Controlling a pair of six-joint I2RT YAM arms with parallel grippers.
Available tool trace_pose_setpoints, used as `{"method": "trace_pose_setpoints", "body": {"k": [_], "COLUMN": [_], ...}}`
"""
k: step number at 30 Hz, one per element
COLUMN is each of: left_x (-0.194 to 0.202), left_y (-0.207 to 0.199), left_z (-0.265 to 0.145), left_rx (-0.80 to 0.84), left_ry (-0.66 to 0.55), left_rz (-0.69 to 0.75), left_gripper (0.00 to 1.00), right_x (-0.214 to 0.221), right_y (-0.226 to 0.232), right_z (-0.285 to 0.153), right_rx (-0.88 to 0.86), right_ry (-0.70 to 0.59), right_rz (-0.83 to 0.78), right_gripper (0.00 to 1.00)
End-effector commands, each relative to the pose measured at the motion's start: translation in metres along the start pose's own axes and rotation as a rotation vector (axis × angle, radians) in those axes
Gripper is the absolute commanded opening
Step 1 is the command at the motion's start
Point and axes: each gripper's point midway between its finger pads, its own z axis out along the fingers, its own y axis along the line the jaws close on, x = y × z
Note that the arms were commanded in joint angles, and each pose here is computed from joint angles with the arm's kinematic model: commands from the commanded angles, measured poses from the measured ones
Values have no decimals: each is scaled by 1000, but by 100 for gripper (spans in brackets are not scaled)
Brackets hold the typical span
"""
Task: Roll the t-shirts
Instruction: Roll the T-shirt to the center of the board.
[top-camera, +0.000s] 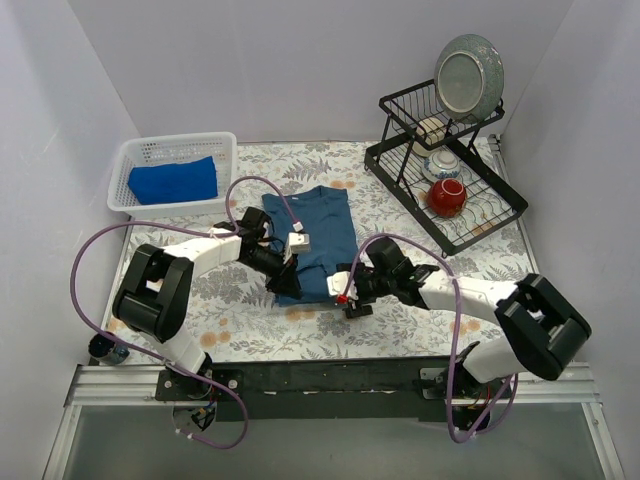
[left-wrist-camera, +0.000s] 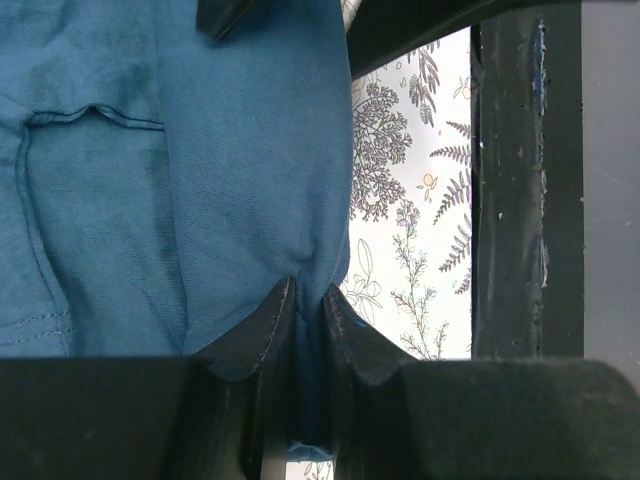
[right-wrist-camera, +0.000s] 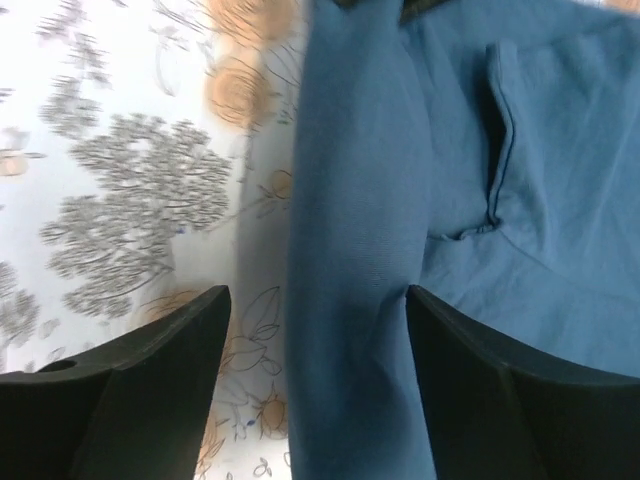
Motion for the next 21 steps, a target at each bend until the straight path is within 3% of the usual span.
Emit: {"method": "trace_pose_setpoints", "body": {"k": [1, 2, 4, 5, 6, 10, 14, 17, 21], "left_x": [-16, -14, -15, -12, -9, -10, -6, 1, 6], "left_y": [-5, -5, -6, -4, -4, -1, 11, 17, 25], "left_z": [-5, -5, -7, -7, -7, -13, -11, -4, 3], "left_rx": [31, 30, 16, -3, -16, -199, -357, -403, -438], "left_ry": [-55, -54, -52, -48, -50, -59, -60, -23, 6], "left_rz": [2, -2, 9, 17, 28, 184, 336, 355, 390], "left_gripper": [8, 9, 13, 23, 27, 45, 56, 67, 63], "right_x": [9, 11, 15, 15, 14, 13, 8, 7, 8], "right_y": [-26, -34, -35, -33, -33, -30, -33, -30, -29], "right_z": [11, 13, 16, 19, 20, 26, 28, 29, 30], "right_rx": [129, 164, 166, 141, 131, 81, 74, 55, 48], "right_ry": [21, 23, 29, 29, 31, 37, 22, 22, 25], "right_rz": [-8, -24, -43, -39, -34, 26, 67, 88, 94], "right_gripper": [75, 72, 55, 47, 30, 1, 1, 1, 1]}}
